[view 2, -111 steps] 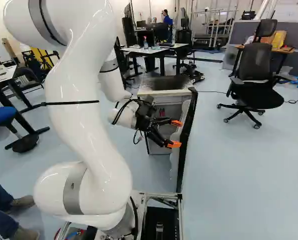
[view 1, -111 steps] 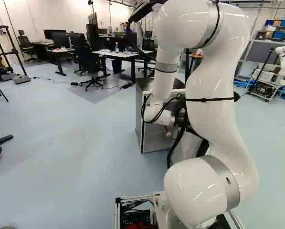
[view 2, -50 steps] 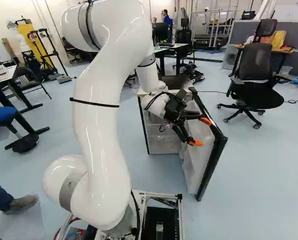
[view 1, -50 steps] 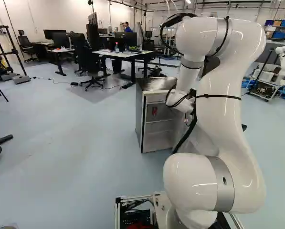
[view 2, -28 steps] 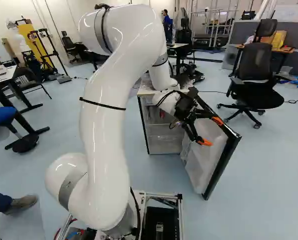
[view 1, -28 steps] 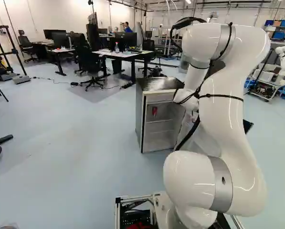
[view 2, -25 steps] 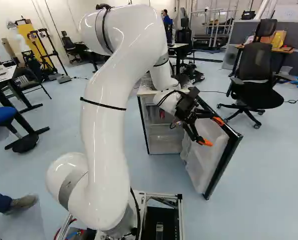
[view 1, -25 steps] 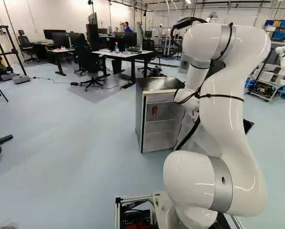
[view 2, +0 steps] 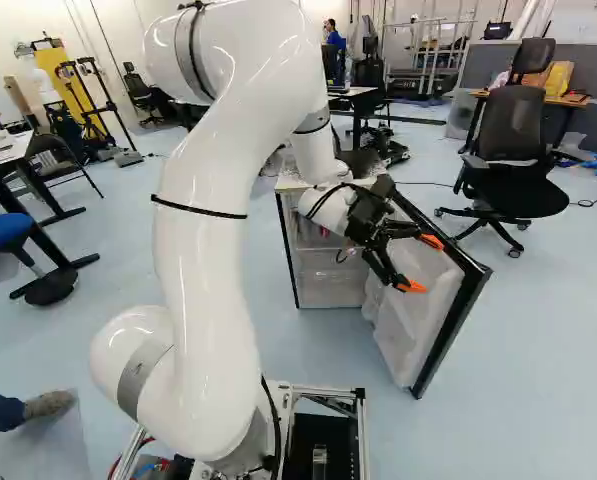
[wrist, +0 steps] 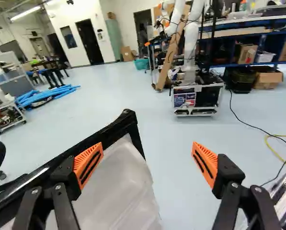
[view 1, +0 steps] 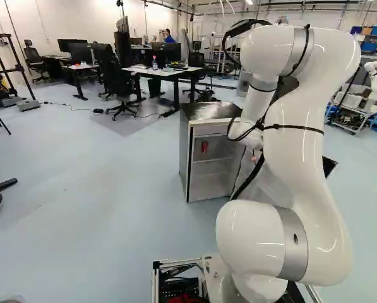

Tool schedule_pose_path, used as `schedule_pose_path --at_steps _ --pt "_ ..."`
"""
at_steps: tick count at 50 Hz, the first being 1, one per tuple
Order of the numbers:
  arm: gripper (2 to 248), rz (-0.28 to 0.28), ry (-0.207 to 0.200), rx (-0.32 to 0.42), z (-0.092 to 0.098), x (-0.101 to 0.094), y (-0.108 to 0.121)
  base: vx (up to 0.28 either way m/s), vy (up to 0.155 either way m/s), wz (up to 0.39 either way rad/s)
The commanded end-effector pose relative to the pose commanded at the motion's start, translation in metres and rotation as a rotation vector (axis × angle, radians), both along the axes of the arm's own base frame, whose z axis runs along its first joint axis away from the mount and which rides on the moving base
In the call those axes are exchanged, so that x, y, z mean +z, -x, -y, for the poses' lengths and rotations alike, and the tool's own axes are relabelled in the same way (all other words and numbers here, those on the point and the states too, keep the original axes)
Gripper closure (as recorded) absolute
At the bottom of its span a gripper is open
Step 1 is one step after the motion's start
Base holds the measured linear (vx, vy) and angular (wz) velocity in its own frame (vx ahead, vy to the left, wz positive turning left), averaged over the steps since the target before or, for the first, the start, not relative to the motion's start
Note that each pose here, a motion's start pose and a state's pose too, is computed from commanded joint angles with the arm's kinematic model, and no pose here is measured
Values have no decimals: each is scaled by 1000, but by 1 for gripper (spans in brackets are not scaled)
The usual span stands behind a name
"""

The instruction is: Grab a drink from the fridge

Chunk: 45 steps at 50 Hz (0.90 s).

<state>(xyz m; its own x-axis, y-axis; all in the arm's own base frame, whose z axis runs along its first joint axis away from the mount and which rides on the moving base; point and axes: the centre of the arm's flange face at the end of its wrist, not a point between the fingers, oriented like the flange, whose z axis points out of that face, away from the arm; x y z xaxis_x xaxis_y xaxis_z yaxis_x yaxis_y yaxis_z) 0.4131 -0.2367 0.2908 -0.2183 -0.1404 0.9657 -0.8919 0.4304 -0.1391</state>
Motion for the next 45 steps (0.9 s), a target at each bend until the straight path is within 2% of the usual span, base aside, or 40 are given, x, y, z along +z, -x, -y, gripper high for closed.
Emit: schedule_pose_path --at_steps 45 --pt "3 -162 43 559 -63 8 56 0 0 0"
